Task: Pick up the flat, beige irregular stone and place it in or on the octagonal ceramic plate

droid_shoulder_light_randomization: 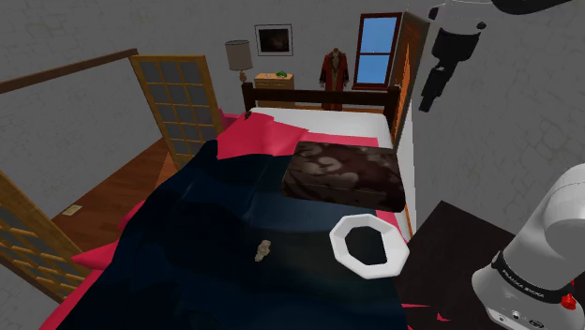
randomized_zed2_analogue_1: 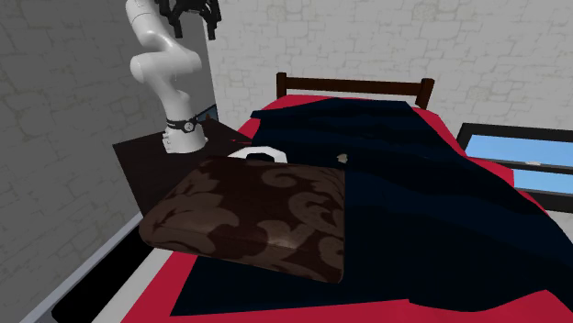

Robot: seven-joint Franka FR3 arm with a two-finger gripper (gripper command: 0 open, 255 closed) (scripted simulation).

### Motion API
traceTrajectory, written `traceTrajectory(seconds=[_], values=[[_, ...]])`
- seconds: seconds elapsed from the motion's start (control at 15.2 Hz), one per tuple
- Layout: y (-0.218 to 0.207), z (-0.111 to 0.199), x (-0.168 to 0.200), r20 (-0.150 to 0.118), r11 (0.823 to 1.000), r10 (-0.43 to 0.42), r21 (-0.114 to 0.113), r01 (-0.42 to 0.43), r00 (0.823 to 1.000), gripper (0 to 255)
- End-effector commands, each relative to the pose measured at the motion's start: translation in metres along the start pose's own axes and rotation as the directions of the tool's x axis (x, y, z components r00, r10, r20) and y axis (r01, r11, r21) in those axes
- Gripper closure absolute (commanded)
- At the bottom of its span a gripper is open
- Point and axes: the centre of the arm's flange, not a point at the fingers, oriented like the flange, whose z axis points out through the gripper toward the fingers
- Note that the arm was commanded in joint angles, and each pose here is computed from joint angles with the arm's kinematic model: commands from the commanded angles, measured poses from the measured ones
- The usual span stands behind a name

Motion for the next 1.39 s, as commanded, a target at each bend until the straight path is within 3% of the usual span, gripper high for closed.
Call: traceTrajectory(seconds=[0.0,1.32], values=[[0.0,0.0,0.0,0.0,1.0,0.0,0.0,0.0,1.0,0],[-0.187,0.166,0.074,-0.041,0.999,0.032,0.013,-0.031,0.999,0]])
